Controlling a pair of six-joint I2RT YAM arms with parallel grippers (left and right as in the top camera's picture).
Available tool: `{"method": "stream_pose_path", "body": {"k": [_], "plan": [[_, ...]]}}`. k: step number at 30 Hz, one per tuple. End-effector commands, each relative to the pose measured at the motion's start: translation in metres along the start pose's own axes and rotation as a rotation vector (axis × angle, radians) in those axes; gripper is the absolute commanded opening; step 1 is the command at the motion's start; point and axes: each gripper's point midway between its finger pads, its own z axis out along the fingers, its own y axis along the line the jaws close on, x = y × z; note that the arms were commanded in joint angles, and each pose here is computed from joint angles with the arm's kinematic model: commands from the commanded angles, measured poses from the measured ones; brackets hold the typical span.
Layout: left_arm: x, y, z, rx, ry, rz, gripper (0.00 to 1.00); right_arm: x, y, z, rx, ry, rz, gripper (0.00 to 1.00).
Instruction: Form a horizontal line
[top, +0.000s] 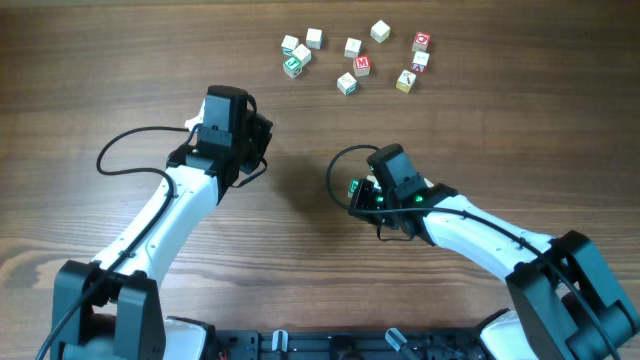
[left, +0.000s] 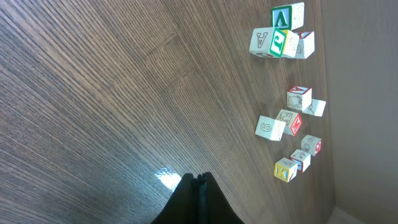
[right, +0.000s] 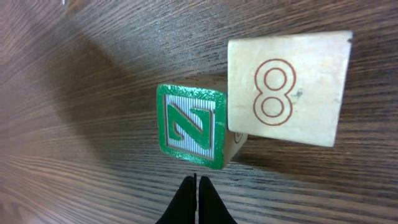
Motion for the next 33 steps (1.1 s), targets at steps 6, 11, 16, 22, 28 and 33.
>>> {"method": "stream_pose_path", "body": {"k": [6, 11, 16, 22, 28, 33], "plan": [[0.002, -0.004, -0.004, 0.018, 0.006, -0.005, 0.07, -0.009, -0.001, 0.001, 0.024, -0.046, 0.032, 0.05], [0.002, -0.004, -0.004, 0.018, 0.006, -0.005, 0.07, -0.014, -0.002, 0.001, 0.027, -0.069, 0.039, 0.05], [0.002, -0.004, -0.004, 0.018, 0.006, -0.005, 0.08, -0.017, -0.002, 0.001, 0.031, -0.089, 0.050, 0.05], [0.002, -0.004, -0.004, 0.018, 0.006, -0.005, 0.08, -0.020, -0.002, 0.000, 0.034, -0.100, 0.049, 0.05], [0.002, -0.004, -0.004, 0.018, 0.006, -0.005, 0.08, -0.021, 0.000, 0.000, 0.026, -0.106, 0.046, 0.05], [0.002, -0.004, -0.004, 0.018, 0.006, -0.005, 0.09, -0.021, 0.000, 0.000, 0.026, -0.107, 0.046, 0.04]]}}
